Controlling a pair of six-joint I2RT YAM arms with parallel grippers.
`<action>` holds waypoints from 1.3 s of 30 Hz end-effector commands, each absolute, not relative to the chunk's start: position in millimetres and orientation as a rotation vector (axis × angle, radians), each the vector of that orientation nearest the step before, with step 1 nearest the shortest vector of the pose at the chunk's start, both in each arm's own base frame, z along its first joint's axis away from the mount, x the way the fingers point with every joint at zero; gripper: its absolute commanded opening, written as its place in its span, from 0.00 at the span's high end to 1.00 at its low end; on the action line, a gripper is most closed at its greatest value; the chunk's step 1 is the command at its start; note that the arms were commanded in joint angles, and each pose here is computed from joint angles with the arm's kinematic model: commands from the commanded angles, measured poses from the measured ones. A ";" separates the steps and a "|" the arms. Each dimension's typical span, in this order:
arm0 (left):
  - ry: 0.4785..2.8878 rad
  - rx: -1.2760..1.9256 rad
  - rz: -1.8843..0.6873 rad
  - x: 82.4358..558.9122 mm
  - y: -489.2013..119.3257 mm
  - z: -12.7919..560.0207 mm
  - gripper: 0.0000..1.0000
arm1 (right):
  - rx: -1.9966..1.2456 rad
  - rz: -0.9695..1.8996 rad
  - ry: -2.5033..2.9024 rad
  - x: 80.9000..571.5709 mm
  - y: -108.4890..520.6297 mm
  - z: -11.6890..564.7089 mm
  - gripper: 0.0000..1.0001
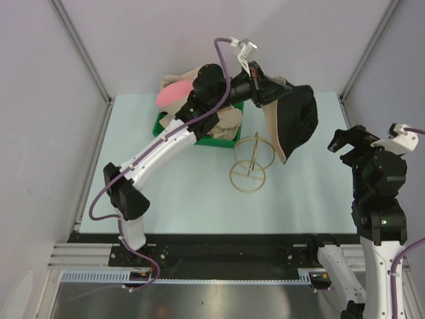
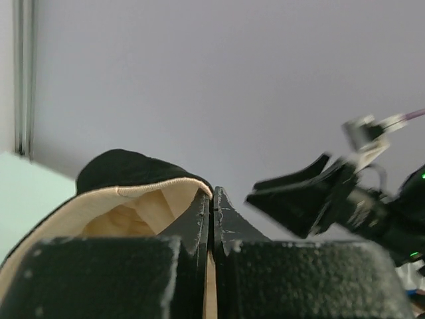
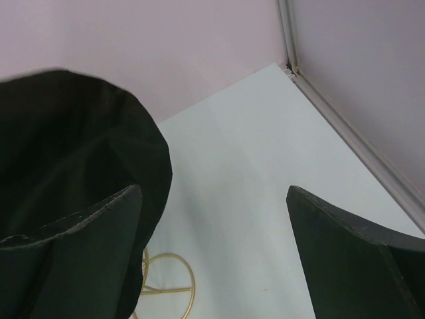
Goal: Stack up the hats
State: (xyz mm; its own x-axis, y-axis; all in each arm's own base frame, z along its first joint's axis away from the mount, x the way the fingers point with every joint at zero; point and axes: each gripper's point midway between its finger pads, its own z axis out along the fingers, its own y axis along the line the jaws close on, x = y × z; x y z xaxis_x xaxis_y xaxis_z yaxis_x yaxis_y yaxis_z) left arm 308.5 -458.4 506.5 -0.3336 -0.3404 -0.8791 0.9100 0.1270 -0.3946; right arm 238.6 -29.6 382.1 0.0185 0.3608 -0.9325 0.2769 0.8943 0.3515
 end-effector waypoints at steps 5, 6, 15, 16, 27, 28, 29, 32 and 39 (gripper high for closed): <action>1.519 0.646 -1.339 300.4 -417.0 404.3 1.00 | 0.518 0.086 1.590 230.8 -27.5 374.7 0.04; 1.530 0.635 -1.338 299.8 -410.8 400.0 0.99 | 0.516 0.096 1.592 231.5 -25.9 373.8 0.04; 1.647 0.472 -1.176 298.9 -353.0 351.0 1.00 | 0.462 0.158 1.625 247.2 -11.8 370.4 0.04; 1.657 0.440 -1.174 302.0 -348.7 349.5 1.00 | 0.459 0.164 1.627 249.4 -10.7 369.9 0.04; 1.808 0.208 -0.982 340.7 -291.7 296.6 1.00 | 0.327 0.318 1.708 270.9 25.0 346.3 0.05; 1.821 0.205 -0.978 341.1 -289.5 290.6 1.00 | 0.294 0.356 1.722 271.3 33.8 343.1 0.05; 1.836 0.200 -0.968 341.4 -287.4 284.3 1.00 | 0.284 0.372 1.735 272.7 37.8 338.2 0.05; 1.874 0.193 -0.930 339.1 -280.7 268.4 1.00 | 0.261 0.413 1.760 274.3 48.6 329.4 0.05; 1.969 0.131 -0.821 328.9 -255.8 219.9 0.99 | 0.216 0.449 1.792 278.9 67.6 321.1 0.06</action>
State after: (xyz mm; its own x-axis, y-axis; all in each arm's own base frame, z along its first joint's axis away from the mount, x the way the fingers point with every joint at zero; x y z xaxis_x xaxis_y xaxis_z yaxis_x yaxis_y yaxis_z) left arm 329.2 -278.6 228.7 -0.5627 -0.2176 -0.7975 0.4651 0.7143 -0.5230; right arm 274.9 54.4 308.5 -0.2938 0.3714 -0.8808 -0.0289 0.9175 0.3966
